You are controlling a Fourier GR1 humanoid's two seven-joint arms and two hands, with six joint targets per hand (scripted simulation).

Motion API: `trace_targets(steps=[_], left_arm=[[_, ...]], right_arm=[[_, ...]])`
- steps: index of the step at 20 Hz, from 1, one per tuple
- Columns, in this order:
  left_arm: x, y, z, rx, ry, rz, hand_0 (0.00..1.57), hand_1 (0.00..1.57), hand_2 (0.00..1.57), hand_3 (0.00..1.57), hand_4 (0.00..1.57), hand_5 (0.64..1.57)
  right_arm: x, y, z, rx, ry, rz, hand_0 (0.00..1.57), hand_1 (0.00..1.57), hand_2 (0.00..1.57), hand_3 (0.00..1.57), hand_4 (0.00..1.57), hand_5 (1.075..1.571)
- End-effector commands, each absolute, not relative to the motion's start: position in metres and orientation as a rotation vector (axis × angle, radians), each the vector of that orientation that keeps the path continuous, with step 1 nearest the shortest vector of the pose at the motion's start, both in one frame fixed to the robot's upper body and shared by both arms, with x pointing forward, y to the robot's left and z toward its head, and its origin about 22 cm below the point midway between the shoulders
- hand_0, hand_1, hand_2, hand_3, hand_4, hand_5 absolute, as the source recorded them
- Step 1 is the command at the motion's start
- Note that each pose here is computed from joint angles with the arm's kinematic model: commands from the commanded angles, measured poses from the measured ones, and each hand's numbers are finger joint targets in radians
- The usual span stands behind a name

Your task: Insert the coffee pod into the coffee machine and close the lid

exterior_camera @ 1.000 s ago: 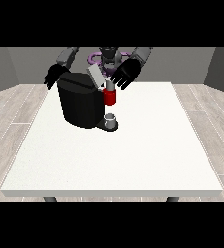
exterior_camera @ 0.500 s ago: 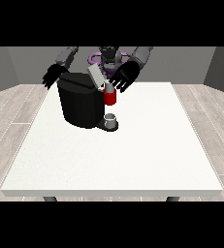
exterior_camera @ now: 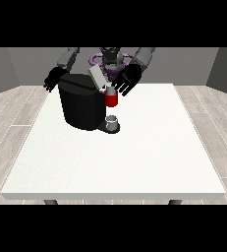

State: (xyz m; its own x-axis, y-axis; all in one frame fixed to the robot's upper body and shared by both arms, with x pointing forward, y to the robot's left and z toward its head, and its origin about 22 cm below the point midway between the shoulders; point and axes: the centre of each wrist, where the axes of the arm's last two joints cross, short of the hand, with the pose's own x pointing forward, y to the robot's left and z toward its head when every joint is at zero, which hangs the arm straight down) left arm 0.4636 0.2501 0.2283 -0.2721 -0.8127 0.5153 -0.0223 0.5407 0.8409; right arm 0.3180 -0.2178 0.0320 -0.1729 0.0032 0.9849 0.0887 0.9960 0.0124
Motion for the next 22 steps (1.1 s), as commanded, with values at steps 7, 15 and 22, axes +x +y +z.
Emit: trace_targets(steps=[7, 15, 22], left_arm=[[0.464, 0.251, 0.224, 0.729, -1.675, -0.907, 1.16, 1.16, 1.19, 1.06, 0.46, 1.571], [0.464, 0.245, 0.208, 0.726, -1.63, -0.948, 1.07, 1.07, 1.12, 0.95, 0.38, 1.571], [0.464, 0.261, 0.227, 0.733, -1.665, -0.939, 1.02, 1.02, 1.09, 0.9, 0.37, 1.571]], right_arm=[[0.32, -0.219, 0.036, -0.09, -1.747, -0.063, 0.0, 0.0, 0.0, 0.0, 0.36, 1.571], [0.32, -0.219, 0.044, -0.078, -1.728, -0.081, 0.0, 0.0, 0.0, 0.0, 0.44, 1.571], [0.314, -0.209, 0.033, -0.063, -1.755, -0.048, 0.0, 0.0, 0.0, 0.0, 0.46, 1.571]])
